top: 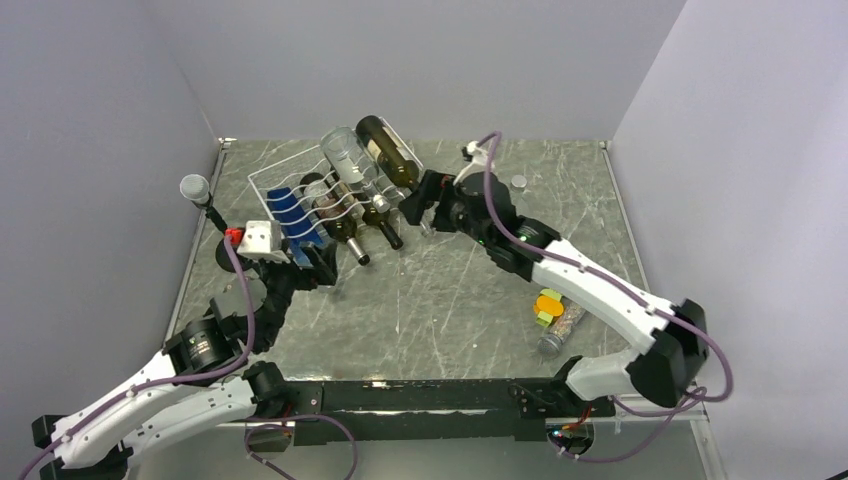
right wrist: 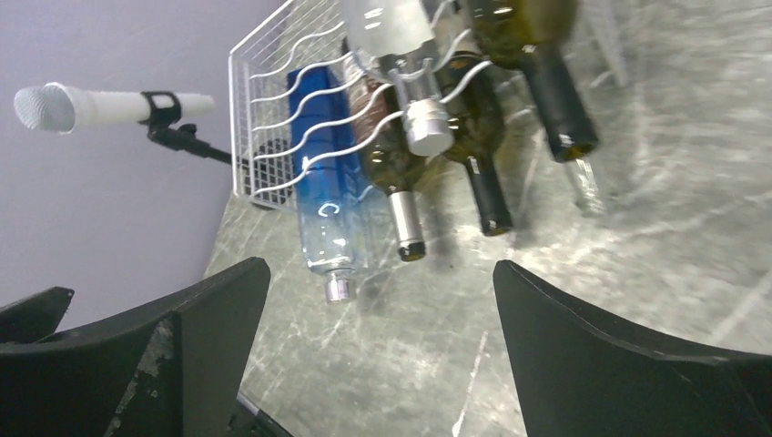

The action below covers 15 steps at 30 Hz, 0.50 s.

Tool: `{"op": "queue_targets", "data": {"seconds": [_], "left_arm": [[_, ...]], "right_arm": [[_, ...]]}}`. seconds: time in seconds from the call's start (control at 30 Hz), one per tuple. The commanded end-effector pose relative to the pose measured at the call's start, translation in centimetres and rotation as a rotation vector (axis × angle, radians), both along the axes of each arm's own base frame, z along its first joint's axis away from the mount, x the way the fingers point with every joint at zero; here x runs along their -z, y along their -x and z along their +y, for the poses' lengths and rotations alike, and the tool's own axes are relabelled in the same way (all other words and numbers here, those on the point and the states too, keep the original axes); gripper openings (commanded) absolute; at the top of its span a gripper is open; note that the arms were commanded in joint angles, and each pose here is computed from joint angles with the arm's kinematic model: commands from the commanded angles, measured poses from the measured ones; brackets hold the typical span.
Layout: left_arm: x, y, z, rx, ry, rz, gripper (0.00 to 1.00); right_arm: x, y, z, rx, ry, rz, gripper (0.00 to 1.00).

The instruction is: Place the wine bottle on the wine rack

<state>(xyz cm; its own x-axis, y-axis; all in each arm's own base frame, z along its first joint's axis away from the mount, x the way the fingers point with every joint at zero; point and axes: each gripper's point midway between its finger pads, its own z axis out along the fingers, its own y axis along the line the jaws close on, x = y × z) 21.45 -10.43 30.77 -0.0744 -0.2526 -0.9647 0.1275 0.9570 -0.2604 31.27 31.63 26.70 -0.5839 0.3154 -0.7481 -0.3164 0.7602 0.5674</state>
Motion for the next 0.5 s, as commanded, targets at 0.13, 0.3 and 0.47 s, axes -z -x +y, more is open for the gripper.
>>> {"op": "queue_targets", "data": {"seconds": [0.13, 0.3, 0.47], "left_arm": [[-0.1, 1.3, -4.2, 0.225, 0.088, 0.038, 0.99], [0.3, 2.0, -5.9, 0.307, 0.134, 0.062, 0.99], [1.4, 2.5, -6.9, 0.352, 0.155, 0.103, 0.99]], "right_arm": [[1.5, 3.1, -9.6, 0.210, 0.252, 0.084, 0.99], [3.6, 3.6, -15.6, 0.369, 0.393, 0.116, 1.00], [4.0, 0.9, -17.9, 0.400, 0.456, 0.117, 0.99]]}}
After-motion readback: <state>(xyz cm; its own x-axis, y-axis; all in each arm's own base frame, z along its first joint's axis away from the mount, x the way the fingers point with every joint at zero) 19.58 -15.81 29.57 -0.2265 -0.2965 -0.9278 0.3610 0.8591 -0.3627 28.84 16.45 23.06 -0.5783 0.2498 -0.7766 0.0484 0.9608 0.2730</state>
